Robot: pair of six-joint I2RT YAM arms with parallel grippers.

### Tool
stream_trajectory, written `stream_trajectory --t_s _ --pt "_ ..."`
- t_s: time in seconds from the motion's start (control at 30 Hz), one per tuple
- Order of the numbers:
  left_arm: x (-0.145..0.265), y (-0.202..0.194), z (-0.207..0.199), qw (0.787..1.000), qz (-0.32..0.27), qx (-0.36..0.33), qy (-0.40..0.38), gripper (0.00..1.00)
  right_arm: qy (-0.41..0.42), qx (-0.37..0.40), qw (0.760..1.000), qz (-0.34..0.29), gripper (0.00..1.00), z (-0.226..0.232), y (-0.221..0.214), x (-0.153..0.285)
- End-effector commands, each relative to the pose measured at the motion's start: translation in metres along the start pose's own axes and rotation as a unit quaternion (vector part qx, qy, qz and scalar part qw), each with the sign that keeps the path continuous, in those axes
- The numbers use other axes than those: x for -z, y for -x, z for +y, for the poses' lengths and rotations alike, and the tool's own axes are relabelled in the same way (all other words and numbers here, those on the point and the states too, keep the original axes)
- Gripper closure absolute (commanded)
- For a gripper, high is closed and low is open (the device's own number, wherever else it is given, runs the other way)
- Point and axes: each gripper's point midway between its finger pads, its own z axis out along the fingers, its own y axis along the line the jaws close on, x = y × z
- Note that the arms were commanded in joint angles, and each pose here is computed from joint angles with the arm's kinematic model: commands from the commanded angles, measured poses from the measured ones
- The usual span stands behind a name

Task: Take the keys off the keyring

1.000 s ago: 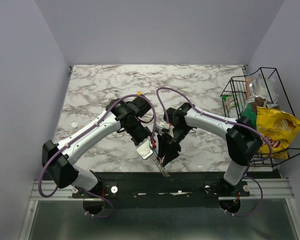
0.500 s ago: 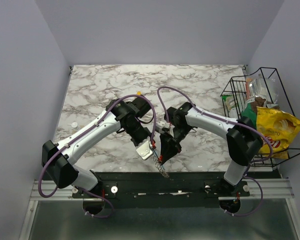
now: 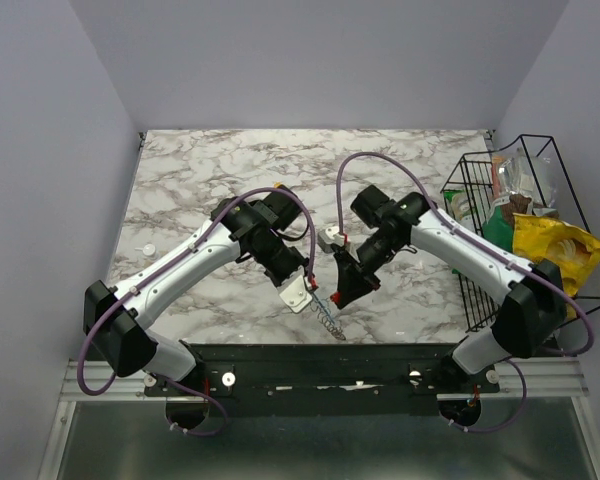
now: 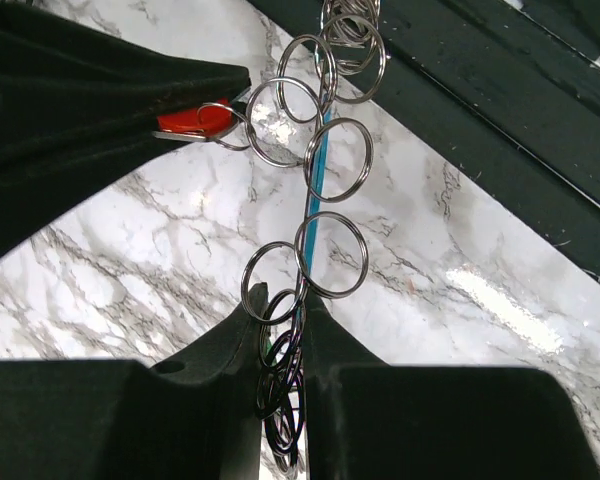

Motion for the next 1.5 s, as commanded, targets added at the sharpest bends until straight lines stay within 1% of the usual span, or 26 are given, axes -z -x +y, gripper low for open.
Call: stream_trajectory --t_s 0.0,0.03,0.1,0.13,0.17,0.33,0.37,0.4,0.5,0.53,0.6,0.63,0.77,0.83,0.9,0.97,1.0,1.1,1.17,1.2,1.23,1.3,1.33,1.4,1.47 --pt "0.006 0.006 -0.004 0.998 0.007 0.053 0.022 1.0 -0.147 -0.002 0.987 0.072 0.99 -0.035 -0.011 0.029" --pt "0.007 0.005 0.0 0.998 0.01 0.061 0.032 1.0 -0.182 -0.012 0.979 0.09 0.99 -0.042 -0.014 0.037" --pt "0.009 0.007 0.002 0.994 0.009 0.098 0.04 1.0 -0.235 0.009 0.968 0.091 0.99 -0.051 -0.004 0.051" --pt "0.01 0.006 0.003 0.993 0.011 0.11 0.045 1.0 -0.269 0.005 0.957 0.104 0.99 -0.057 -0.005 0.06" --pt "0.012 0.007 0.003 0.99 0.012 0.134 0.049 1.0 -0.291 0.013 0.951 0.105 0.99 -0.06 -0.001 0.067" --pt "0.019 0.012 0.002 0.977 0.016 0.202 0.063 1.0 -0.402 0.058 0.907 0.112 0.99 -0.069 0.023 0.108" --pt "0.022 0.014 0.002 0.975 0.018 0.21 0.066 1.0 -0.415 0.063 0.901 0.112 0.99 -0.069 0.026 0.113" --pt "0.023 0.015 0.001 0.97 0.018 0.233 0.072 1.0 -0.429 0.072 0.894 0.108 0.99 -0.068 0.034 0.12" --pt "0.03 0.018 0.002 0.963 0.024 0.252 0.089 0.98 -0.471 0.089 0.871 0.105 0.99 -0.064 0.048 0.14" --pt "0.032 0.019 0.003 0.956 0.023 0.276 0.099 0.98 -0.483 0.096 0.865 0.102 0.99 -0.062 0.055 0.146" --pt "0.039 0.022 0.009 0.951 0.023 0.283 0.12 0.98 -0.509 0.111 0.849 0.093 0.99 -0.056 0.066 0.159" --pt "0.042 0.025 0.01 0.946 0.022 0.297 0.13 0.98 -0.521 0.116 0.841 0.087 0.99 -0.054 0.072 0.165" --pt "0.065 0.036 0.032 0.931 0.018 0.306 0.196 1.0 -0.578 0.141 0.801 0.063 0.99 -0.043 0.098 0.194" --pt "0.072 0.036 0.033 0.93 0.028 0.305 0.204 1.0 -0.598 0.154 0.785 0.047 0.99 -0.038 0.112 0.205" --pt "0.082 0.038 0.038 0.917 0.034 0.329 0.223 1.0 -0.624 0.163 0.764 0.032 0.99 -0.033 0.126 0.219" --pt "0.09 0.031 0.04 0.905 0.062 0.347 0.236 1.0 -0.639 0.173 0.749 0.033 0.99 -0.031 0.133 0.229" --pt "0.091 0.029 0.04 0.896 0.065 0.366 0.242 1.0 -0.644 0.181 0.742 0.027 0.99 -0.027 0.142 0.234" --pt "0.095 0.016 0.04 0.882 0.095 0.384 0.257 1.0 -0.645 0.189 0.74 0.025 0.99 -0.023 0.154 0.24" --pt "0.098 0.005 0.039 0.875 0.124 0.389 0.259 1.0 -0.636 0.187 0.748 0.031 0.99 -0.028 0.156 0.237" --pt "0.098 0.002 0.038 0.876 0.135 0.388 0.253 1.0 -0.628 0.181 0.756 0.041 0.99 -0.029 0.152 0.234" --pt "0.1 0.0 0.037 0.88 0.148 0.379 0.246 1.0 -0.627 0.186 0.756 0.042 0.99 -0.027 0.157 0.235" --pt "0.104 -0.007 0.04 0.874 0.175 0.387 0.235 1.0 -0.62 0.184 0.76 0.059 0.99 -0.035 0.152 0.232" --pt "0.105 -0.01 0.042 0.871 0.181 0.392 0.233 1.0 -0.619 0.187 0.76 0.066 0.99 -0.039 0.151 0.231" --pt "0.106 -0.011 0.048 0.863 0.187 0.411 0.225 1.0 -0.628 0.191 0.751 0.068 0.99 -0.044 0.154 0.233" --pt "0.102 -0.009 0.052 0.864 0.181 0.421 0.211 1.0 -0.634 0.198 0.746 0.058 0.99 -0.044 0.164 0.234"
